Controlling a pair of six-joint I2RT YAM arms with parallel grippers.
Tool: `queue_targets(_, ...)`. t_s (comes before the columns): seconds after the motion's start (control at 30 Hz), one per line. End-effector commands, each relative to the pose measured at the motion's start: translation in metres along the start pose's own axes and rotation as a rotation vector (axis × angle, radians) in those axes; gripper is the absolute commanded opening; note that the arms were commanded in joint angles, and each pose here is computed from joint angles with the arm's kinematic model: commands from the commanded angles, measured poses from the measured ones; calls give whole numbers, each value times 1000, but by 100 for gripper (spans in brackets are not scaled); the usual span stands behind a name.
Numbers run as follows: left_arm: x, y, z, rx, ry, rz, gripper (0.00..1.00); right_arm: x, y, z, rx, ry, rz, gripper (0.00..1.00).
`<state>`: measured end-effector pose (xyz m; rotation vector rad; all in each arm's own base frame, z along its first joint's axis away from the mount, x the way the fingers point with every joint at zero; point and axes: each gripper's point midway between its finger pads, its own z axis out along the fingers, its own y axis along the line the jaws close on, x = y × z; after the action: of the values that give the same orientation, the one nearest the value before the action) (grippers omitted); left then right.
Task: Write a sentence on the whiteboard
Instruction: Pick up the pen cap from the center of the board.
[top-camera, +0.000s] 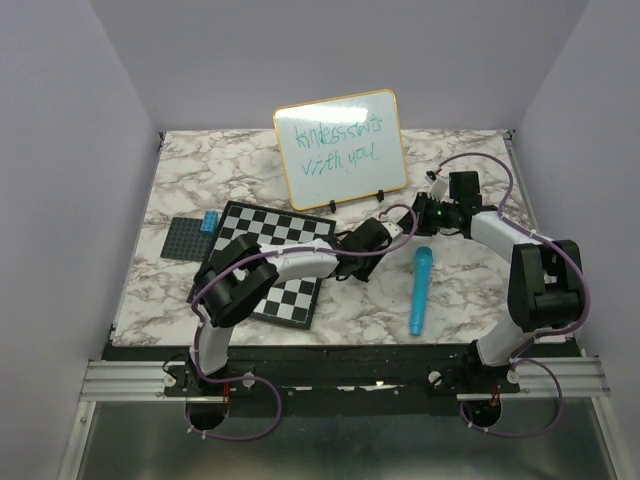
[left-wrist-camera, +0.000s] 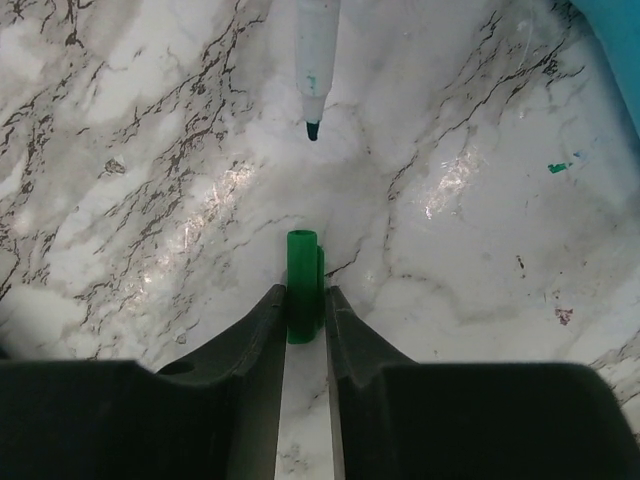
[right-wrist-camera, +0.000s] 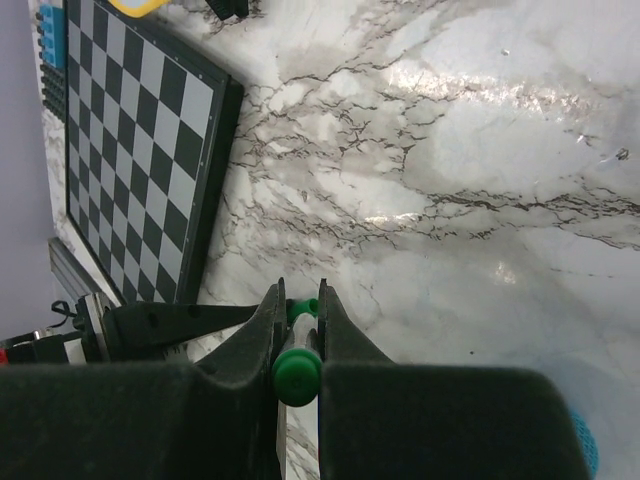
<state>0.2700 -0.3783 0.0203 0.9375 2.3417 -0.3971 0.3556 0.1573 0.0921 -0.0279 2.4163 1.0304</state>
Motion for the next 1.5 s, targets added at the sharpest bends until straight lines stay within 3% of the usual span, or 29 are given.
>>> queue_targets(0.0, 111, 16, -6, -22, 440, 6, 31, -12, -2, -2, 32, -21, -21, 0)
queue_targets(0.47, 96, 26, 7, -37, 497, 5, 36, -17, -9, -8, 20, -30, 6, 1)
queue_targets(1.47, 65, 26, 26, 6, 457, -12, 40, -14, -11, -5, 11, -13, 17, 1)
